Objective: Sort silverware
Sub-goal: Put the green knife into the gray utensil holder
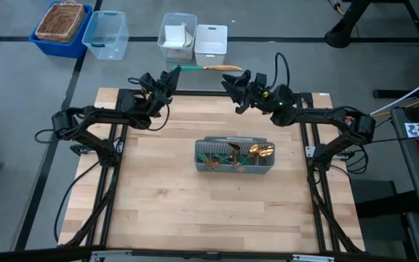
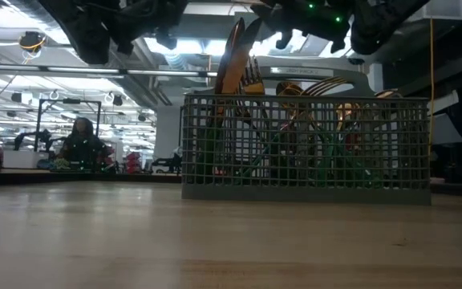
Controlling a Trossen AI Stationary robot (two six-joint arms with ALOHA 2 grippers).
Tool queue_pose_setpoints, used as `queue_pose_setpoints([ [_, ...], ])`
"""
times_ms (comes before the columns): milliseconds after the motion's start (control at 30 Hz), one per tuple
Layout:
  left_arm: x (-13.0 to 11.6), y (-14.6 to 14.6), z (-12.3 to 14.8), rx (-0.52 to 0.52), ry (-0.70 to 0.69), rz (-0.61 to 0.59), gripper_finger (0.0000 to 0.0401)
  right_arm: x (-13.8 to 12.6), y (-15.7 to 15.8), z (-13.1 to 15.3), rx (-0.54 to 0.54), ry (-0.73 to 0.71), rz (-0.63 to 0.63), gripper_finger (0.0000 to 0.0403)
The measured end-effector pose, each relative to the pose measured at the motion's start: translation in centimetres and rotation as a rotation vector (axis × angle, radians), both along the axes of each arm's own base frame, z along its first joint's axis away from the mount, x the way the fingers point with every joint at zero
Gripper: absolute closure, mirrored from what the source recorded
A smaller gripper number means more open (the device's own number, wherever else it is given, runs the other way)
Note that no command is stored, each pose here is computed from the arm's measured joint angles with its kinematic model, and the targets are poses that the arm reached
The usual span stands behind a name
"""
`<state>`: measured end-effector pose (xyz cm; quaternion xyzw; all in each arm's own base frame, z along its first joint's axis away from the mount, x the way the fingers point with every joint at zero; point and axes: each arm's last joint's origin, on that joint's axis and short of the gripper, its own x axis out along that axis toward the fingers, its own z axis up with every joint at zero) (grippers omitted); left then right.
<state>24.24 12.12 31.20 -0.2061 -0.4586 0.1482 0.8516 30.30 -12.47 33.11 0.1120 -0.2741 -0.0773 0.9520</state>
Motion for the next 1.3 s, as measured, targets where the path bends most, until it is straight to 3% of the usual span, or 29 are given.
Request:
queue_pose_setpoints([
  [600,0.9,-1.8,0.6,0.037,0.002,-0.036,0.0387,0.1,0.3,0.7,-0.038,-0.023,0.04,0.0237],
  [1300,1.1,-1.8,0.5,0.03,0.019,-0.039,0.0382,-0.3,0.5,1.3,-0.075,-0.089,0.049,0.0237],
])
